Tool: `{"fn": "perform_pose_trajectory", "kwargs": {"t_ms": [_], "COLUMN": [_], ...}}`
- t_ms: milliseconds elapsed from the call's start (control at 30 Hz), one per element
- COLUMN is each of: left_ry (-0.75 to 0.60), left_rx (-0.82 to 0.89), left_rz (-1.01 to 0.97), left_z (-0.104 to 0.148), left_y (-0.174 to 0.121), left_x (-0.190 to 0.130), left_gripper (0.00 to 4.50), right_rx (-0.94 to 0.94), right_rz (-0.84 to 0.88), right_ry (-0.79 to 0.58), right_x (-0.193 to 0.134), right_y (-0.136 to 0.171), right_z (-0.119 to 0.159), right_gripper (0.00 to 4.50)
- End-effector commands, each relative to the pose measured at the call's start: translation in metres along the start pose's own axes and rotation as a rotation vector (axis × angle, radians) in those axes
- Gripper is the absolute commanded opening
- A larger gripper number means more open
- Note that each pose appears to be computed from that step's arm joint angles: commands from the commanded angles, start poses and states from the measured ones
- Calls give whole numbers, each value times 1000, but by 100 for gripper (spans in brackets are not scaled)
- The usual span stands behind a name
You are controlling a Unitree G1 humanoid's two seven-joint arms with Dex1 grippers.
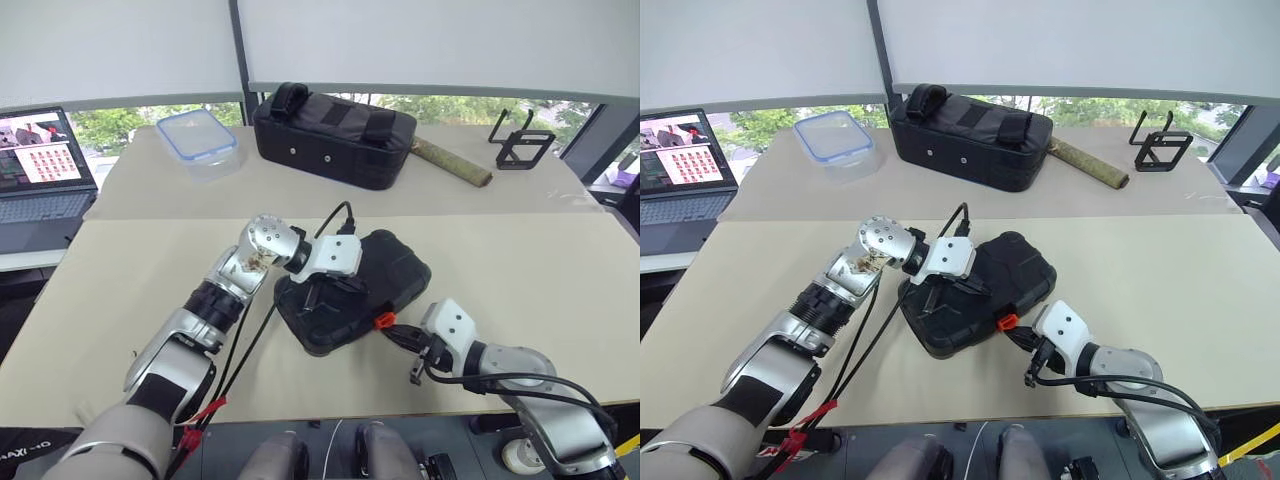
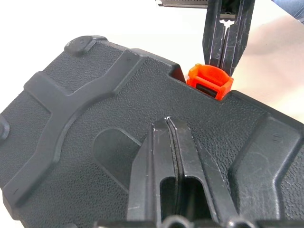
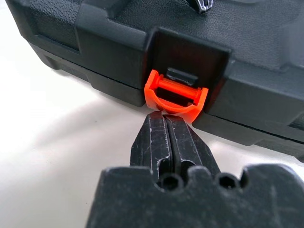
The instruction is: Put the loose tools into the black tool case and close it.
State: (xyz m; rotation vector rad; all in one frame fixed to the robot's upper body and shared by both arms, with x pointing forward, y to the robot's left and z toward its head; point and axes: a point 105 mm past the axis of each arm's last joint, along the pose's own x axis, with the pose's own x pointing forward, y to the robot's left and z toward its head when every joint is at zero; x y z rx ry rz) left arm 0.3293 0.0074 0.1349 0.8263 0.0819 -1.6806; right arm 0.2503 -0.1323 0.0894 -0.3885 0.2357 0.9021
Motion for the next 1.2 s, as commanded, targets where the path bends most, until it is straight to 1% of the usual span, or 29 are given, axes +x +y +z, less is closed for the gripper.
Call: {"fn": "perform_pose_trajectory", "kwargs": {"t_ms": [33,233,367,467,500,533,567,600,633,667,700,767,800,833,900,933,967,1000,1033,1100,1200], "left_ry": [120,117,114,83,63,51,28,6,-20,-37,-51,-62,-70,-78,-81,-66,-47,-32,-18,-11,-22], "left_rx": [-100,-118,-136,-202,-231,-249,-268,-298,-345,-376,-418,-481,-502,-540,-610,-658,-690,-715,-740,-765,-791], "left_rz": [-78,-63,-49,18,48,65,88,116,160,189,221,253,258,263,265,262,256,250,269,332,389], "left_z": [-37,-41,-43,-44,-42,-41,-38,-36,-35,-33,-34,-34,-32,-31,-23,-21,-19,-17,-19,-22,-24], "left_y": [-22,-24,-25,-20,-18,-17,-15,-14,-15,-16,-23,-40,-51,-65,-90,-105,-117,-127,-135,-142,-149], "left_x": [11,9,6,-10,-18,-23,-30,-39,-58,-70,-90,-121,-134,-150,-174,-185,-192,-197,-202,-209,-210], "left_gripper": [6,6,6,6,29,29,68,89,128,165,189,282,312,350,412,449,450,450,450,450,450], "right_rx": [-93,-92,-91,-91,-93,-94,-92,-88,-67,-52,-32,9,27,48,75,89,102,115,120,125,116], "right_rz": [-20,-4,19,49,61,68,73,73,87,98,127,187,206,223,243,252,262,271,282,290,288], "right_ry": [-134,-138,-117,-78,-67,-61,-55,-49,-43,-40,-42,-44,-43,-33,-18,-4,7,17,24,31,51], "right_x": [-8,-9,-11,-22,-27,-30,-35,-40,-49,-57,-67,-84,-92,-101,-117,-123,-128,-132,-135,-136,-135], "right_y": [-8,-8,-7,-5,-5,-5,-6,-10,-15,-19,-23,-28,-32,-37,-47,-52,-55,-58,-59,-63,-69], "right_z": [39,44,42,37,37,37,38,39,41,43,47,55,59,62,66,66,66,66,66,65,61], "right_gripper": [0,0,0,0,0,0,0,29,58,82,105,193,221,258,311,359,381,429,444,448,448]}}
